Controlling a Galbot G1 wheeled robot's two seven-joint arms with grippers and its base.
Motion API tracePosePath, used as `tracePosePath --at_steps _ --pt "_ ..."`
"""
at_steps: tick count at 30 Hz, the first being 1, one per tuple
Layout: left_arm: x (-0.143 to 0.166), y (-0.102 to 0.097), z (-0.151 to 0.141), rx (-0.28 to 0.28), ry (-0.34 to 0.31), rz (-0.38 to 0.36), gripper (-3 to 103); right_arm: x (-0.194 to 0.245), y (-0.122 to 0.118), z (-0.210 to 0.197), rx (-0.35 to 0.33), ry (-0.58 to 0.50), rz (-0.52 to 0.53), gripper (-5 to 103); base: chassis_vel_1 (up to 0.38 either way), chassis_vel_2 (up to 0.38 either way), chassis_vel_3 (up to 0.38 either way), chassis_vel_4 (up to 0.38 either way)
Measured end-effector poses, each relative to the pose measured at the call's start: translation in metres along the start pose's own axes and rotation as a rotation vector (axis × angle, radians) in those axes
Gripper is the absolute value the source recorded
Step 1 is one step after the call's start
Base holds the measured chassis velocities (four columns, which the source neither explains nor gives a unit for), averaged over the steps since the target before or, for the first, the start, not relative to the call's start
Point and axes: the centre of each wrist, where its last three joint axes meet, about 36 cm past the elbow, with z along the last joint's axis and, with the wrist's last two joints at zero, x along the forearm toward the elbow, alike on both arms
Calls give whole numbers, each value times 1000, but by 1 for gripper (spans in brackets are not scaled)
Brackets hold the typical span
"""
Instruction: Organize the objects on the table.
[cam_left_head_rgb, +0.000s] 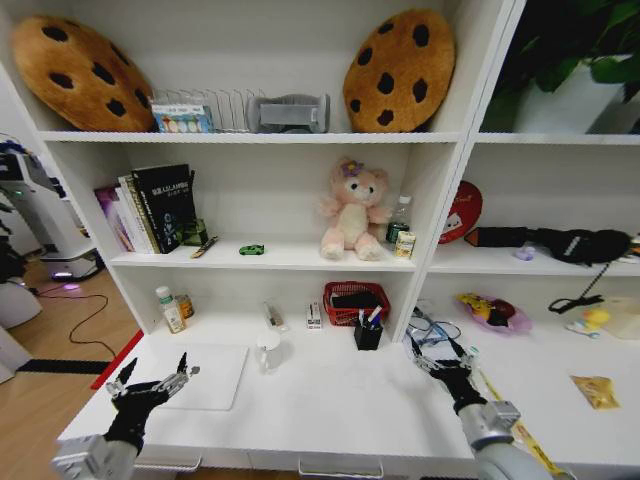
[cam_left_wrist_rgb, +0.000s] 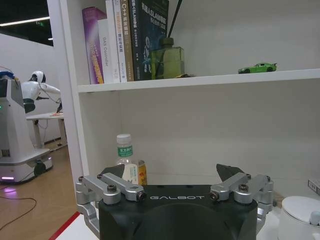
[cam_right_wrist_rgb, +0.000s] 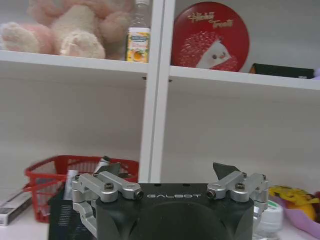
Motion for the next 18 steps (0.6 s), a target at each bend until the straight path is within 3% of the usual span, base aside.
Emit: tracePosePath --at_steps 6,16,18 --pt "0 0 0 0 0 0 100 -3 -25 -2 32 49 163 100 0 0 0 0" --pt "0 0 0 0 0 0 100 -3 -31 21 -36 185 127 103 0 0 0 0" --pt "0 0 0 0 0 0 100 -5 -33 25 -48 207 121 100 0 0 0 0"
